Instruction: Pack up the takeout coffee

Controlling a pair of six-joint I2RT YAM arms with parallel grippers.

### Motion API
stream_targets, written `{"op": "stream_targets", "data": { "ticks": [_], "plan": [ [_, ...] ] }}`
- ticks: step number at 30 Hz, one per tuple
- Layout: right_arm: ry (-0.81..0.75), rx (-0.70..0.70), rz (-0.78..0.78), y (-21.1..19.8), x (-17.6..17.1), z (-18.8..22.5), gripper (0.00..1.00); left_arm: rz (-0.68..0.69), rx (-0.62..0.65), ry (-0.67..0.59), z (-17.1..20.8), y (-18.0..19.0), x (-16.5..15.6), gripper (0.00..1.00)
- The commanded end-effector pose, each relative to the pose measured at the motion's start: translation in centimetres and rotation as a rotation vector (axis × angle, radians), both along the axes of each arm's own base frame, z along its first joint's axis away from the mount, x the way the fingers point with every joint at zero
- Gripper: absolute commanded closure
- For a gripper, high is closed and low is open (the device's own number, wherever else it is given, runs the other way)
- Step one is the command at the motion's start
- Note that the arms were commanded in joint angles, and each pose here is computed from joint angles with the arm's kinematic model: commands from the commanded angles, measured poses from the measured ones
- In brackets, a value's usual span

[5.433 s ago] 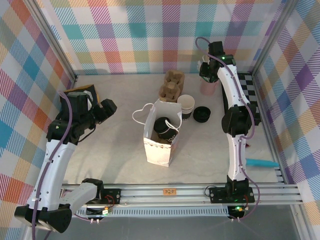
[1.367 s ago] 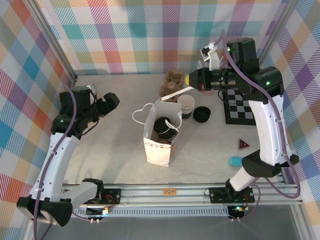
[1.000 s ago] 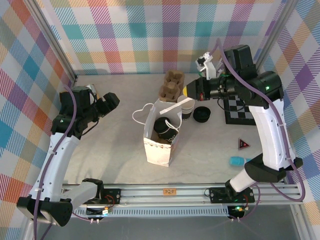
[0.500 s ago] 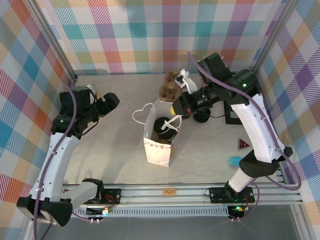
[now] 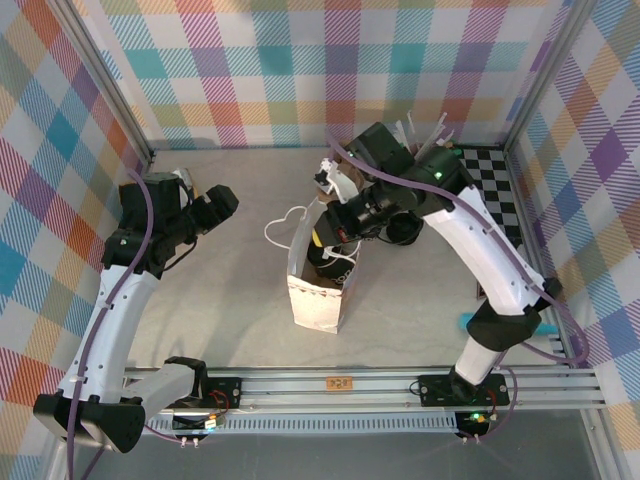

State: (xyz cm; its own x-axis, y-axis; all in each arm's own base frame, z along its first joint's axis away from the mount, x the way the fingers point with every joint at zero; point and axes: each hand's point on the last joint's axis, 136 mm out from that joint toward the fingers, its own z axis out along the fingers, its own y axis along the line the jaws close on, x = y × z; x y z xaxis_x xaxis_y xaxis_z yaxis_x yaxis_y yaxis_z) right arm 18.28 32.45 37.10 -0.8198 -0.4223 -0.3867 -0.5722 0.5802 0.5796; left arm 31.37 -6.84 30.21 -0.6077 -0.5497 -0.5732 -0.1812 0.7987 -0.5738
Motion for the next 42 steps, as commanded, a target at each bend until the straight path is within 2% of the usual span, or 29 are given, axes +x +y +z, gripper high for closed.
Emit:
{"op": "stream_targets", "data": {
  "ticks": [1, 7, 15, 17, 18, 20, 22, 24, 30, 39, 42],
  "plan": [
    [-0.036, 0.046, -0.004, 1.3, 0.8, 1.4, 1.00, 0.011, 0.017, -0.058, 1.7, 0.5, 0.6, 0.14],
    [-0.002, 0.018, 0.050, 1.9, 0.2, 1.2, 1.00, 0.018, 0.033, -0.067, 2.0, 0.8, 0.4, 0.14],
    [0.048, -0.073, 0.076, 0.9, -1.2, -1.1, 1.00, 0.034, 0.048, -0.069, 2.0, 1.3, -0.1, 0.14],
    [0.060, -0.079, 0.084, 1.1, -1.5, -1.5, 0.97, 0.036, 0.046, -0.068, 1.9, 1.2, 0.0, 0.14],
    [0.061, -0.081, 0.084, 1.1, -1.5, -1.6, 0.94, 0.037, 0.047, -0.067, 1.9, 1.3, 0.1, 0.14],
    [0.044, -0.082, 0.074, 1.3, -1.3, -1.5, 0.65, 0.041, 0.053, -0.065, 2.0, 1.4, 0.2, 0.13],
    [0.013, -0.063, 0.059, 1.4, -0.9, -0.7, 0.47, 0.045, 0.062, -0.066, 2.2, 1.5, 0.4, 0.13],
    [-0.023, -0.046, 0.042, 1.4, -0.4, 0.1, 0.40, 0.051, 0.068, -0.067, 2.4, 1.6, 0.7, 0.12],
    [-0.074, 0.034, 0.006, 1.8, 0.1, 2.4, 0.35, 0.085, 0.094, -0.036, 2.6, 2.4, 2.0, 0.11],
    [-0.206, 0.074, -0.084, 0.1, 1.6, 4.4, 0.37, 0.240, 0.232, 0.268, -1.3, 8.6, 5.2, 0.13],
    [-0.218, 0.073, -0.105, -0.5, 1.8, 4.1, 0.40, 0.248, 0.273, 0.356, -3.6, 10.2, 6.8, 0.18]
  ]
}}
